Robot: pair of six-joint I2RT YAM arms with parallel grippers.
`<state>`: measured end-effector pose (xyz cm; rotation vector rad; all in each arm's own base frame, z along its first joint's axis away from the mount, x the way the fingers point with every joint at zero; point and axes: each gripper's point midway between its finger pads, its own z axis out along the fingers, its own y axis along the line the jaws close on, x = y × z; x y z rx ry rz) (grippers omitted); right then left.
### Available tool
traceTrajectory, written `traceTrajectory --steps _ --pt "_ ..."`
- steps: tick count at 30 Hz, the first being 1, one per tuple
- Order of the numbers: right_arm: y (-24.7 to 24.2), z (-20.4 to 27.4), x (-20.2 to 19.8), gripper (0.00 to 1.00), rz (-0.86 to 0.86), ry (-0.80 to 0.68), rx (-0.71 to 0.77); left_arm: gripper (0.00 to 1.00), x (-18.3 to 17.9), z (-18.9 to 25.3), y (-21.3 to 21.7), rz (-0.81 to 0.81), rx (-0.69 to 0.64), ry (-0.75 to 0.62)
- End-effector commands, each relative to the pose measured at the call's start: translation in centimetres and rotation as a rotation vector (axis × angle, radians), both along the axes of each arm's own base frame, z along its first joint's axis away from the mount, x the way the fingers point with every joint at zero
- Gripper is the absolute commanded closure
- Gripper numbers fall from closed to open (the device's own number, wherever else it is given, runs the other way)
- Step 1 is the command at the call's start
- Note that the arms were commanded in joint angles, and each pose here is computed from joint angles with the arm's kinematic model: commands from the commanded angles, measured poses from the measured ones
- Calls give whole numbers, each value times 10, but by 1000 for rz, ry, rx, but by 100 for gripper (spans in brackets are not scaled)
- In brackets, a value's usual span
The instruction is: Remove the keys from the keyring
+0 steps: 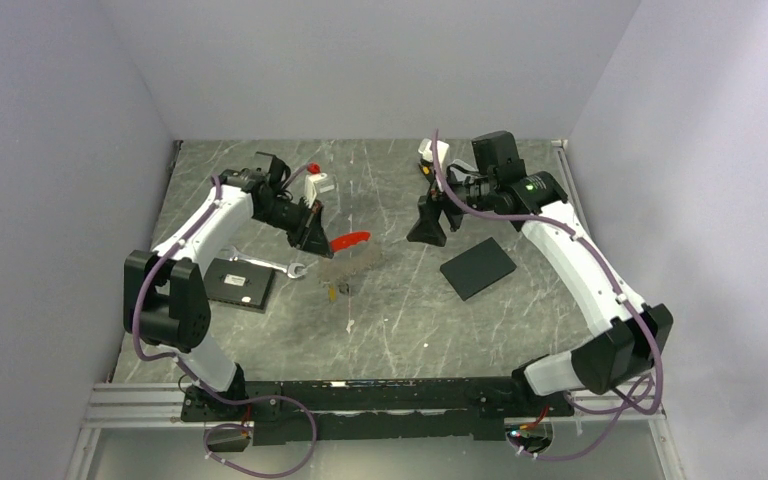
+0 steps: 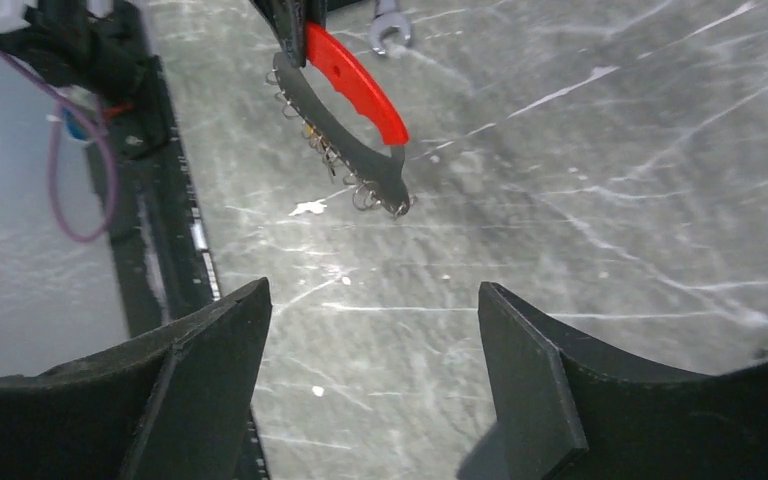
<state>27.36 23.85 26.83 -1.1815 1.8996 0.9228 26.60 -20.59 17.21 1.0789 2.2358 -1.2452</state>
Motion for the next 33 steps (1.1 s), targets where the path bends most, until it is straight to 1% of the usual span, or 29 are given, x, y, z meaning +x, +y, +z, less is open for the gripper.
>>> traceTrajectory --steps 1,4,6,11,15,24,29,30,31,33 --pt "19 5 -12 24 89 124 141 100 -25 34 -11 -171 -50 -106" --pt "26 1 -16 28 111 180 180 100 -35 47 -21 -233 -59 -154" --pt "31 -2 -23 31 143 213 202 100 -42 48 -27 -268 -37 -187" --pt "50 -18 -47 35 211 233 174 100 -62 45 -48 -373 28 -263" --pt "61 -33 -62 41 239 249 134 100 -70 45 -57 -418 43 -269" --pt "68 -54 -83 59 284 291 113 100 -71 49 -63 -436 30 -274" --pt "74 -60 -85 72 294 297 92 100 -71 52 -63 -430 28 -277" --pt "74 -61 -85 76 296 299 87 100 -71 53 -63 -430 28 -273" --pt "75 -61 -86 81 298 301 85 100 -71 54 -63 -429 28 -272" --pt "75 -61 -85 96 299 302 85 100 -71 56 -62 -421 28 -280"
